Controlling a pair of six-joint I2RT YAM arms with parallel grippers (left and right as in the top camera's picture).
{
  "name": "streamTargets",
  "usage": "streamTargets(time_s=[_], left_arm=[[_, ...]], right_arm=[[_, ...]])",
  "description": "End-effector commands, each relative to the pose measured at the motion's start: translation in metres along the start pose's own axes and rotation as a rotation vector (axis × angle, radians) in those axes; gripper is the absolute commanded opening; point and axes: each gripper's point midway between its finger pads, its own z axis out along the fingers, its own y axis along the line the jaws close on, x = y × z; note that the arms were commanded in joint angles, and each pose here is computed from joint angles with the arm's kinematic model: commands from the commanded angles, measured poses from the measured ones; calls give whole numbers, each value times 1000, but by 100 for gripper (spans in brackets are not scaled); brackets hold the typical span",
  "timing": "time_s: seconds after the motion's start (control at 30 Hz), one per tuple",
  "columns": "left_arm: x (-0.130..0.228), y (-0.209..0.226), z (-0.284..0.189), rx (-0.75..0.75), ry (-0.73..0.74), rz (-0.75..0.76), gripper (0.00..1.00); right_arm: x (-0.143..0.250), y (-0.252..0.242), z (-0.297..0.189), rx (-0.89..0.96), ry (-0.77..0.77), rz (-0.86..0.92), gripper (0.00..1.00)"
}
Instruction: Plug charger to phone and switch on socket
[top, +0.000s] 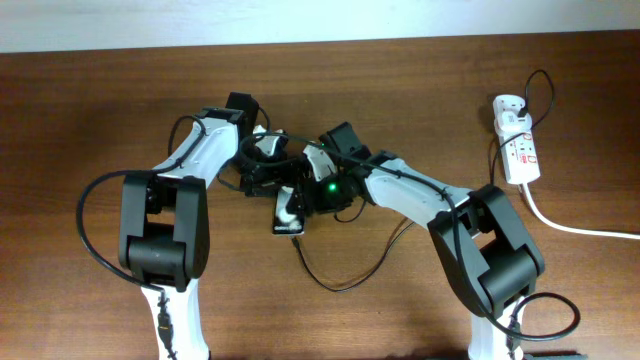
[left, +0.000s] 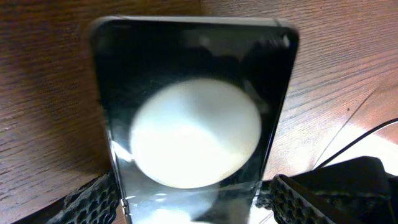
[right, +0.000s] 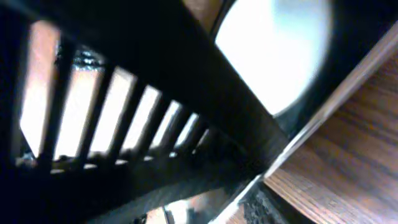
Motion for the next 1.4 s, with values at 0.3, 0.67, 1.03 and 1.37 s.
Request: streamTargets(time_s=[0.3,0.67,1.03,1.37], left_arm=[[9,11,14,-12,45,-8,81],[8,11,14,-11,42,-8,82],[8,11,14,-11,41,-7,93],[-4,7,-7,179,-14,-24,100]], right_arm=[[-14,0,5,-2,-62,77,52],[-34,33,11,-88,-145,52,42],[-41,33,18,-49,-214,92,8],[-12,-4,-16,117,-111,165,4]])
